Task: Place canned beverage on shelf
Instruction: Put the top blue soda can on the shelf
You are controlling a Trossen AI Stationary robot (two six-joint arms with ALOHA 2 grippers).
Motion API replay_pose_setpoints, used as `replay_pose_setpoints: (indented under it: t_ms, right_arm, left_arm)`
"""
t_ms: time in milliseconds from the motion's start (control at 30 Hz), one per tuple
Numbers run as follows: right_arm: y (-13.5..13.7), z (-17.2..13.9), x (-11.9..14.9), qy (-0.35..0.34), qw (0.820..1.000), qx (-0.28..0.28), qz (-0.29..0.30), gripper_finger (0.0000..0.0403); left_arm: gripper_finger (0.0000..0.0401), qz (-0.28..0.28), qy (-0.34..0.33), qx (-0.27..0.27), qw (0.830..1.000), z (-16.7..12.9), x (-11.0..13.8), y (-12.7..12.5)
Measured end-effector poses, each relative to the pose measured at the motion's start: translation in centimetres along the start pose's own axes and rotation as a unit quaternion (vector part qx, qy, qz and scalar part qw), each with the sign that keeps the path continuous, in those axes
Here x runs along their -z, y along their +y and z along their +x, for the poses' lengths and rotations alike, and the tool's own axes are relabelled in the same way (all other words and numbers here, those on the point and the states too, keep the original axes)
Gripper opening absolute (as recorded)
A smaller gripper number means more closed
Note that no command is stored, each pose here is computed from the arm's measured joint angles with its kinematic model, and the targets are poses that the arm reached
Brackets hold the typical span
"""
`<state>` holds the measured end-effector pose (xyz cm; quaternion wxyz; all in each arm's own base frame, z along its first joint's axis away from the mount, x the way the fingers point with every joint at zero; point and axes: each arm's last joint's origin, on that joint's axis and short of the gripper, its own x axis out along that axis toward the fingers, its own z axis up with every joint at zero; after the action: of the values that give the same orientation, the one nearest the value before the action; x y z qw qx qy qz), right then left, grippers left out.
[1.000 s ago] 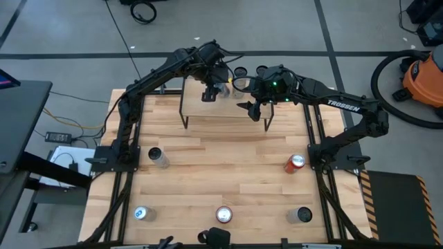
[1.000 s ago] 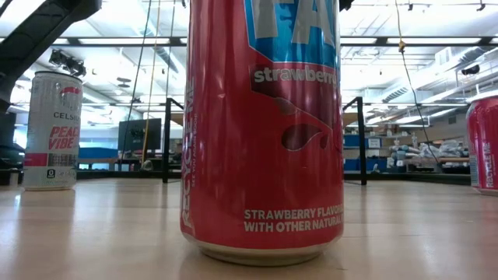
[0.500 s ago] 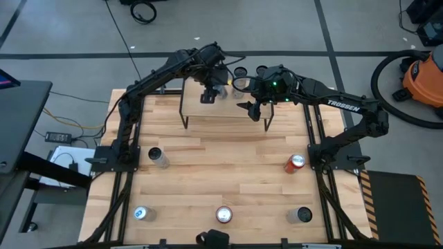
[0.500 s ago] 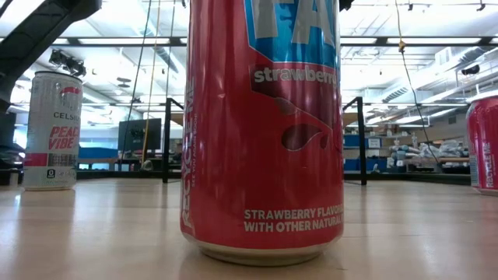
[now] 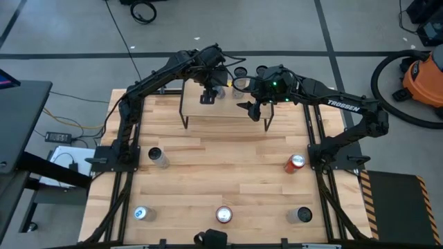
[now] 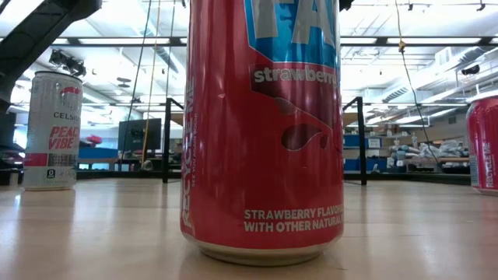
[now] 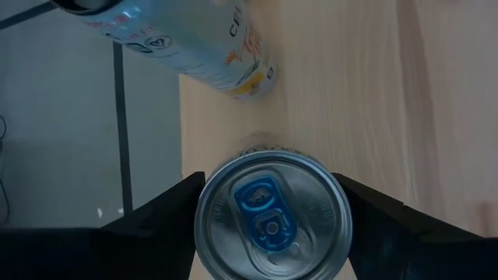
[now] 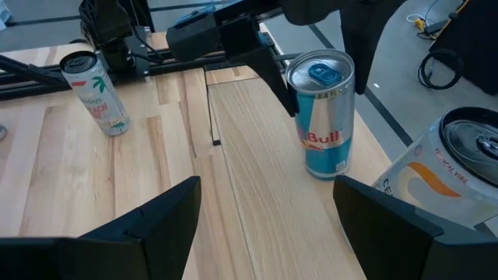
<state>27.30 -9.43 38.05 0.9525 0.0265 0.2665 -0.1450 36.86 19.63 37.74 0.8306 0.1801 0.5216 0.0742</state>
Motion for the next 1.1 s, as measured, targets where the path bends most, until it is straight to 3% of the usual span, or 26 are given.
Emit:
replay_pose_setpoints:
  t_ms: [367, 800, 933, 1100]
  right_arm:
    - [0.0, 0.0, -0.2, -0.012, 1.000, 0.001, -0.001, 0.0302]
    - [0.1, 0.0, -0.9, -0.049, 0.993, -0.021, -0.103, 0.0302]
    - [0.3, 0.0, -0.9, -0.055, 0.991, -0.053, -0.113, 0.0302]
    - [0.3, -0.1, -1.0, -0.060, 0.991, -0.044, -0.112, 0.0302]
  left_arm:
    - [0.0263, 0.021, 0.007, 0.008, 1.000, -0.1, -0.1, -0.5]
    - [0.0263, 0.026, 0.009, 0.015, 1.000, -0.3, 0.0, -0.6]
    - [0.0263, 0.025, 0.007, 0.018, 0.999, -0.5, 0.1, -0.6]
    - [0.0263, 0.025, 0.007, 0.017, 1.000, -0.8, 0.2, -0.6]
